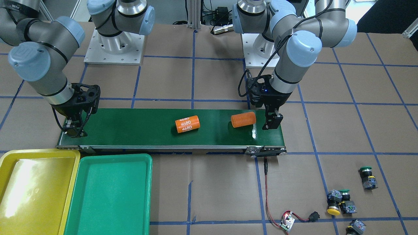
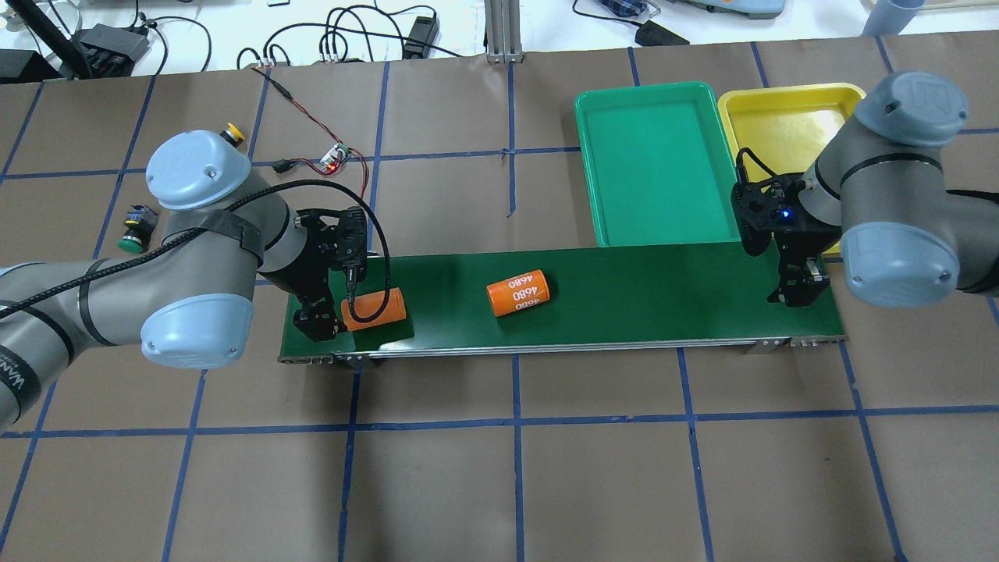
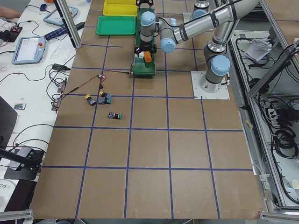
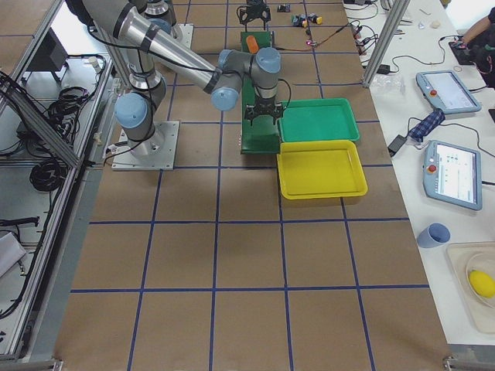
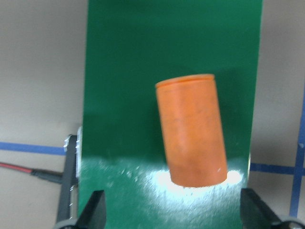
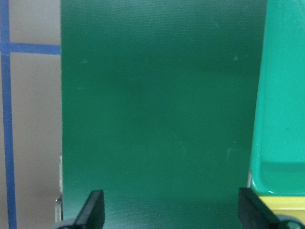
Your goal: Sort buttons by color to trays
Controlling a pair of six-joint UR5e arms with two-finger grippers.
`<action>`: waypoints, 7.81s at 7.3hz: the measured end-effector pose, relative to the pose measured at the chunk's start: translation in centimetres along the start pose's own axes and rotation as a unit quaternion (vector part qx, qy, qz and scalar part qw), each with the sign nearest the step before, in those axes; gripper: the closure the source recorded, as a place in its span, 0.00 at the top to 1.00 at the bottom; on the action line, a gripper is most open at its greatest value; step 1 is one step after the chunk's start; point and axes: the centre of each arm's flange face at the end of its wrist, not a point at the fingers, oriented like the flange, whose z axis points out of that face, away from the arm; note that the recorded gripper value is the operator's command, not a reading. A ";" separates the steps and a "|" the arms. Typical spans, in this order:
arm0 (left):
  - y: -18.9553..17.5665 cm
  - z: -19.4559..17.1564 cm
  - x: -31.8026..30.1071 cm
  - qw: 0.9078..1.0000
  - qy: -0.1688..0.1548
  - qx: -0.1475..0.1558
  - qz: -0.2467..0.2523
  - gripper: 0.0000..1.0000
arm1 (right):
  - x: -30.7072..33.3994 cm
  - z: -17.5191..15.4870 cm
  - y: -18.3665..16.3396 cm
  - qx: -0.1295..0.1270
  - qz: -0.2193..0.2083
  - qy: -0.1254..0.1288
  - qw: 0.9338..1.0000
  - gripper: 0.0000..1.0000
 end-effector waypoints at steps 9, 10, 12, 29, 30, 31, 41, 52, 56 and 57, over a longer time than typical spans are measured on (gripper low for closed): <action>30.0 1.8 -18.4 0.783 -0.041 -0.004 -0.621 1.00 | 0.2 0.4 0.0 0.004 0.011 -0.003 1.000 1.00; 31.3 2.8 -20.7 0.779 -0.052 -0.001 -0.625 1.00 | 0.2 0.3 0.0 0.004 0.011 -0.002 1.000 1.00; 33.5 4.2 -23.9 0.780 -0.069 -0.019 -0.622 1.00 | 0.2 0.4 0.0 0.005 0.010 -0.004 1.000 1.00; 16.1 -3.1 -19.1 0.884 0.087 -0.059 -0.456 0.00 | 0.1 0.4 -0.1 0.004 0.010 -0.004 1.000 1.00; 12.1 -4.3 -16.9 0.906 0.101 -0.062 -0.406 0.00 | 0.1 0.4 -0.1 0.004 0.010 -0.004 1.000 1.00; 9.4 -4.7 -14.3 0.921 0.112 -0.063 -0.369 0.00 | 0.1 0.4 -0.1 0.004 0.010 -0.005 1.000 1.00; -5.4 3.8 0.5 0.994 0.058 -0.041 -0.087 1.00 | 0.3 0.8 -0.1 0.005 0.010 -0.009 1.000 1.00; 15.0 6.6 -25.1 0.880 0.010 -0.049 -0.472 1.00 | 0.1 1.6 0.0 0.004 0.008 -0.017 1.000 1.00; 13.5 8.7 -28.6 0.935 -0.005 -0.044 -0.351 1.00 | 0.1 1.6 0.0 0.005 0.008 -0.018 1.000 1.00; 15.5 9.1 -29.5 0.932 -0.005 -0.044 -0.360 1.00 | 0.1 1.6 0.0 0.005 0.008 -0.018 1.000 1.00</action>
